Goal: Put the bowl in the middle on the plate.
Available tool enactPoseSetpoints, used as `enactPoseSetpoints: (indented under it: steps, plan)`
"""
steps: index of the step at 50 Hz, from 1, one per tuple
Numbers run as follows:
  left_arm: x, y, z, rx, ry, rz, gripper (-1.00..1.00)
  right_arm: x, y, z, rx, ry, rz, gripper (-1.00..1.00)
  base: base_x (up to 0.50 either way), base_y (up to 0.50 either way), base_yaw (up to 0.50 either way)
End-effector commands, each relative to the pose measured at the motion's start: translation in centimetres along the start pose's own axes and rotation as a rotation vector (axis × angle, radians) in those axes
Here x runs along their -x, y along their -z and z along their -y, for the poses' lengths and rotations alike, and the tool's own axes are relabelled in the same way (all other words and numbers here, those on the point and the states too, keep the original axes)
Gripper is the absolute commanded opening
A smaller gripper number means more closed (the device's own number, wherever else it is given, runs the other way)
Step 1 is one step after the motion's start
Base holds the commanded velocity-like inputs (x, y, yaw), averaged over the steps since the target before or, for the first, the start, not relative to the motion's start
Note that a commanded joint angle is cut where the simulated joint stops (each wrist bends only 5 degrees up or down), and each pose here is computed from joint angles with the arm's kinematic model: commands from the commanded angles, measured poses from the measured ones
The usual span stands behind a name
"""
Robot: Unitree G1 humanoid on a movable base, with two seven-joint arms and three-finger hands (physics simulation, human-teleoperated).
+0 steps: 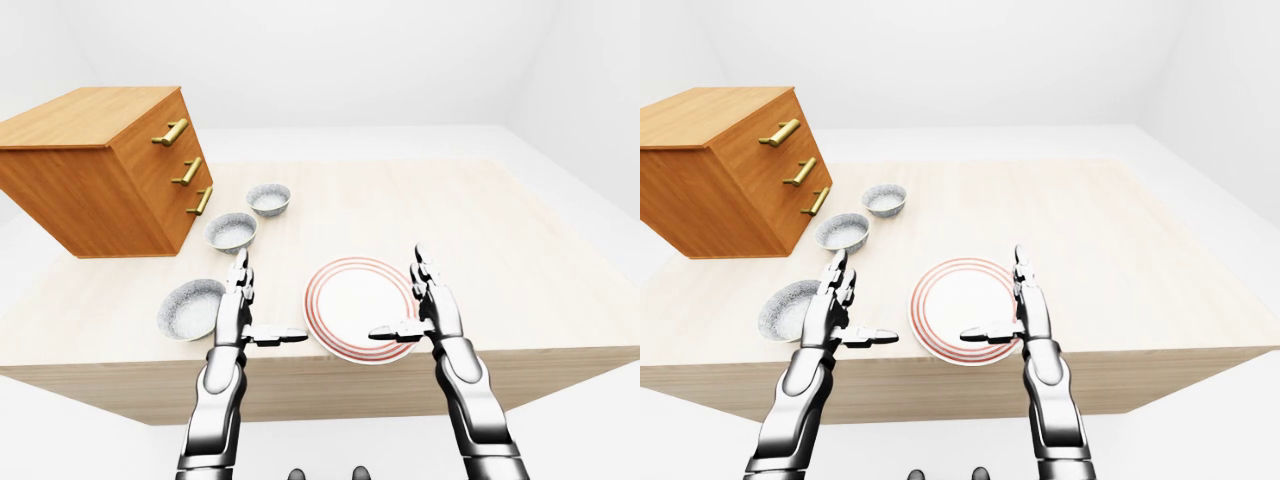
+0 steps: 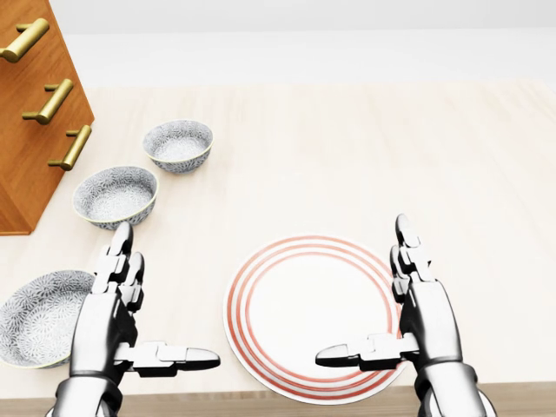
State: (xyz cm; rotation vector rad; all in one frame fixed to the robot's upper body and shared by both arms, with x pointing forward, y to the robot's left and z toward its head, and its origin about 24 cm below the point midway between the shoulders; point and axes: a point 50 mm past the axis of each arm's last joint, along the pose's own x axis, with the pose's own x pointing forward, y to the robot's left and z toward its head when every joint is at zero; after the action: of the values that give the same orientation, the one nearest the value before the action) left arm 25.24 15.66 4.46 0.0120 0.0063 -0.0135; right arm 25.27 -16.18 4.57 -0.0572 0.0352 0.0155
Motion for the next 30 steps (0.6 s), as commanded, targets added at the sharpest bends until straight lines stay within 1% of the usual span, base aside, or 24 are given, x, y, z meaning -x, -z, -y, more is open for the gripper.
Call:
enactPoseSetpoints:
  steps: [1,3,4,6,7,8,9,11,12,16,17,21,24,27,28,30]
  plan:
    - [0.0,0.1,-0.2,0.002,-0.007,-0.002,1.0,0.8,-4.4,1.8,0.243,0.0,0.168,1.0,0.0,0.0,0.0]
    - [0.1,0.0,-0.1,-0.001,-0.007,-0.001,1.0,1.1,-5.6,2.7,0.293,0.007,0.204,1.0,0.0,0.0,0.0]
    - [0.0,0.2,-0.2,-0.001,-0.009,-0.001,1.0,1.6,-6.9,3.4,0.332,0.009,0.249,1.0,0.0,0.0,0.0]
    - [0.1,0.1,-0.2,-0.001,-0.009,-0.001,1.0,1.7,-7.0,3.8,0.361,0.006,0.243,1.0,0.0,0.0,0.0]
    - [0.1,0.0,-0.2,-0.002,-0.01,-0.002,1.0,2.3,-7.6,4.2,0.415,0.003,0.256,1.0,0.0,0.0,0.0]
    - [0.1,0.0,-0.2,-0.002,-0.01,-0.002,1.0,2.3,-7.6,4.3,0.42,0.004,0.255,1.0,0.0,0.0,0.0]
    - [0.1,0.1,-0.1,-0.002,-0.01,-0.002,1.0,2.5,-7.2,5.1,0.454,0.011,0.219,1.0,0.0,0.0,0.0]
    - [0.1,0.1,-0.2,-0.003,-0.01,-0.002,1.0,2.7,-6.9,5.7,0.489,0.011,0.186,1.0,0.0,0.0,0.0]
    - [0.1,0.1,-0.2,-0.003,-0.011,-0.002,1.0,3.0,-6.9,6.5,0.502,0.025,0.174,1.0,0.0,0.0,0.0]
    - [0.1,0.0,-0.2,-0.005,-0.01,-0.002,1.0,3.9,-7.6,7.2,0.551,0.033,0.172,1.0,0.0,0.0,0.0]
    - [0.1,0.1,-0.1,-0.005,-0.009,-0.002,1.0,3.9,-6.9,7.8,0.554,0.043,0.132,1.0,0.0,0.0,0.0]
    - [0.1,0.2,-0.1,-0.006,-0.01,-0.002,1.0,4.4,-6.4,9.0,0.586,0.068,0.08,1.0,0.0,0.0,0.0]
    - [0.1,0.1,-0.1,-0.007,-0.011,-0.002,1.0,5.0,-6.5,10.5,0.588,0.115,0.063,1.0,0.0,0.0,0.0]
    - [0.0,0.2,-0.2,-0.006,-0.013,-0.003,1.0,5.1,-6.7,11.0,0.59,0.126,0.059,1.0,0.0,0.0,0.0]
    - [0.0,0.2,-0.2,-0.006,-0.013,-0.003,1.0,5.2,-6.8,11.8,0.591,0.154,0.056,1.0,0.0,0.0,0.0]
    - [0.0,0.2,-0.2,-0.006,-0.013,-0.003,1.0,5.3,-7.0,12.5,0.592,0.171,0.057,1.0,0.0,0.0,0.0]
